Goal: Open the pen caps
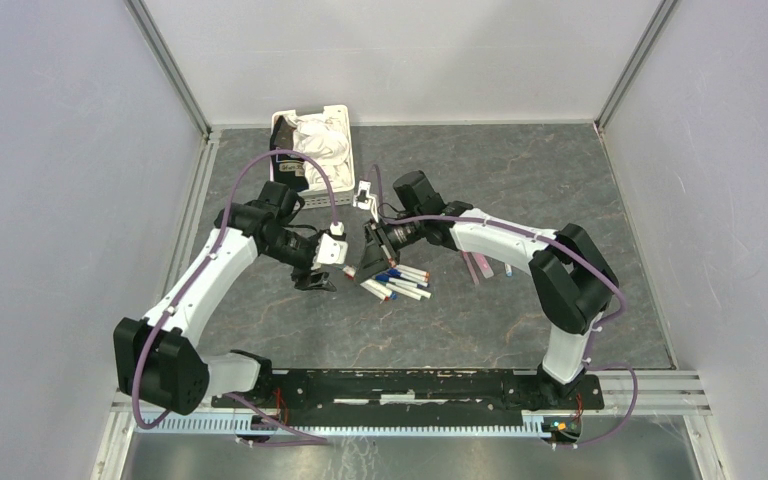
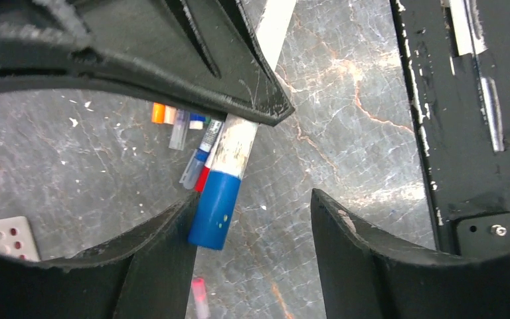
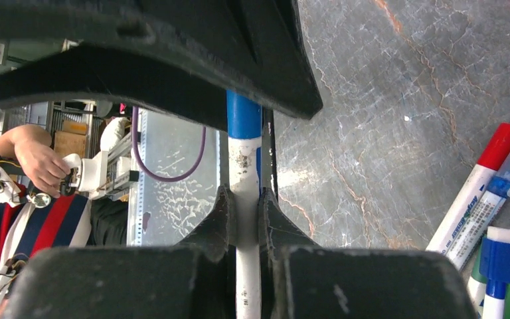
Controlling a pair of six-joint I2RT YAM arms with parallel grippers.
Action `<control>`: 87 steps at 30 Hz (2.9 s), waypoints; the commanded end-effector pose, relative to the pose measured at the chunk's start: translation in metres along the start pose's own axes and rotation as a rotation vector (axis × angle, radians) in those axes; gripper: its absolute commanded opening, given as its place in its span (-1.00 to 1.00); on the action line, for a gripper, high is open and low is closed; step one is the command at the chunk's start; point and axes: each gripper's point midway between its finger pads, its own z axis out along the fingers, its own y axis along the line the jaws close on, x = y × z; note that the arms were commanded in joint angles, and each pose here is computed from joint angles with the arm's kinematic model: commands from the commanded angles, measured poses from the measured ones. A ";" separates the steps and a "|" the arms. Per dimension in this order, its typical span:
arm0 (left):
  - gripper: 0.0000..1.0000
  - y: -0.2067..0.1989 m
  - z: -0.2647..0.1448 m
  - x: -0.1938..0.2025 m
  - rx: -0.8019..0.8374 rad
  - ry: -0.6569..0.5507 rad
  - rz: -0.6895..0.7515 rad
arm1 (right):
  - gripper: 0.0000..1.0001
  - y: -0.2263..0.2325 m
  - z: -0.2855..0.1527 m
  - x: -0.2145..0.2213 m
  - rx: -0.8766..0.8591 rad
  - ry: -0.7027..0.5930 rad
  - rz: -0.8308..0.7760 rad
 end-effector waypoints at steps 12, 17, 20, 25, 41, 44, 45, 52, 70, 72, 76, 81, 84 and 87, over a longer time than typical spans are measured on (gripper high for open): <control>-0.11 0.007 0.007 0.009 -0.008 0.191 0.247 | -1.00 -0.004 0.001 -0.004 0.017 0.073 0.016; -0.52 0.008 0.008 0.005 -0.005 0.185 0.263 | -1.00 -0.008 0.005 -0.002 0.017 0.079 0.033; -0.80 0.005 0.011 0.005 0.009 0.183 0.268 | -1.00 -0.009 0.007 -0.003 0.014 0.082 0.037; -0.95 0.006 0.010 0.026 0.017 0.269 0.267 | -1.00 -0.010 0.003 0.007 0.019 0.104 0.031; -0.96 0.062 -0.038 0.079 -0.147 0.318 0.149 | -1.00 -0.027 -0.040 0.045 0.158 0.050 0.062; -0.95 0.068 -0.023 0.077 -0.178 0.229 0.075 | -1.00 -0.060 -0.075 0.037 0.380 -0.014 0.093; -0.96 0.071 -0.017 0.078 -0.187 0.208 0.056 | -1.00 -0.072 -0.091 0.034 0.458 -0.055 0.121; -0.86 0.099 0.012 0.106 -0.233 0.187 -0.096 | -1.00 -0.140 -0.230 0.048 1.051 -0.282 0.289; -0.16 0.114 0.042 0.156 -0.238 0.243 -0.260 | -1.00 -0.207 -0.298 0.109 1.398 -0.265 0.463; 0.02 0.116 0.041 0.152 -0.238 0.233 -0.277 | -1.00 -0.211 -0.298 0.113 1.405 -0.252 0.471; 0.48 0.120 0.032 0.129 -0.235 0.181 -0.283 | -1.00 -0.214 -0.299 0.119 1.423 -0.234 0.474; 0.99 0.139 0.002 0.077 -0.292 0.094 -0.293 | -0.83 -0.212 -0.297 0.119 1.414 -0.237 0.469; 1.00 0.159 -0.026 0.050 -0.381 0.077 -0.354 | -0.62 -0.208 -0.294 0.113 1.399 -0.252 0.453; 1.00 0.179 -0.061 0.028 -0.516 0.077 -0.408 | -0.48 -0.200 -0.295 0.100 1.395 -0.279 0.421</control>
